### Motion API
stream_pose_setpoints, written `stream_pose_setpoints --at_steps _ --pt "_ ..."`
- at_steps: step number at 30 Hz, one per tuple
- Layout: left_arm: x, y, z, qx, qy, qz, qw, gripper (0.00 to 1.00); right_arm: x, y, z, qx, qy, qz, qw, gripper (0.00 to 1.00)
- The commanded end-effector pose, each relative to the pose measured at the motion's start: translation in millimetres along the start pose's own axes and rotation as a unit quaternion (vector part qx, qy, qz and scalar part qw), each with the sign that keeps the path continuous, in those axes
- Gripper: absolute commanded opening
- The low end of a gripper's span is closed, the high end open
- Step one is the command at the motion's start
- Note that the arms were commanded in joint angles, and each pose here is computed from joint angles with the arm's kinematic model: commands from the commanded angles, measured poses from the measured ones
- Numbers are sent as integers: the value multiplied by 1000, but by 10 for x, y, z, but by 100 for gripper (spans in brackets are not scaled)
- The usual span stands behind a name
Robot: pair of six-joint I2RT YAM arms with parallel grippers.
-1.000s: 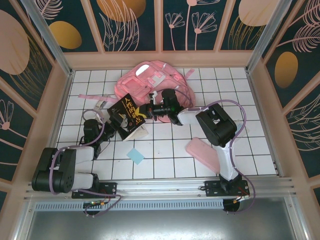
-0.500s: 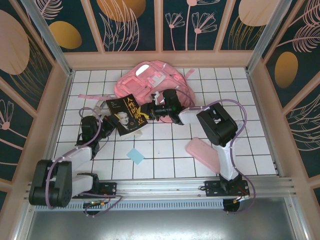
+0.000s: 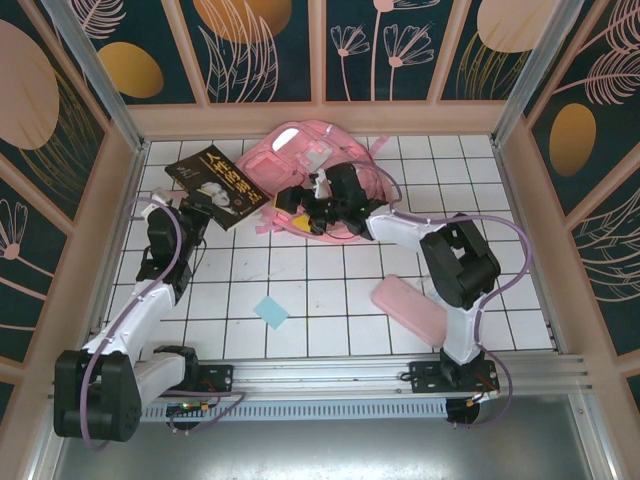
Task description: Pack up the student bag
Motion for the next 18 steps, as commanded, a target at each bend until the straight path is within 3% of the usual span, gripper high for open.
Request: stream_pose_setpoints --at_steps 1,8,18 --pt "188 -4 -297 -101 -55 -83 990 0 -150 -6 284 72 26 -1 997 99" --pt "91 22 -451 -150 -66 -89 983 0 -200 172 476 160 77 -10 984 99" --pt "-32 -45 -525 -171 -85 -89 978 0 -133 304 688 250 107 -14 962 99"
Point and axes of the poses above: each hand's point on the last joint's axis, 136 mm out from that joint toward the fingers, its own y axis out along the fingers, its own z axis along the line the jaws close on, x = y × z, the point moved 7 cm from there along -y, back along the fingers, and after that the axes turned 2 degrees about y, right-handed, at the moved point
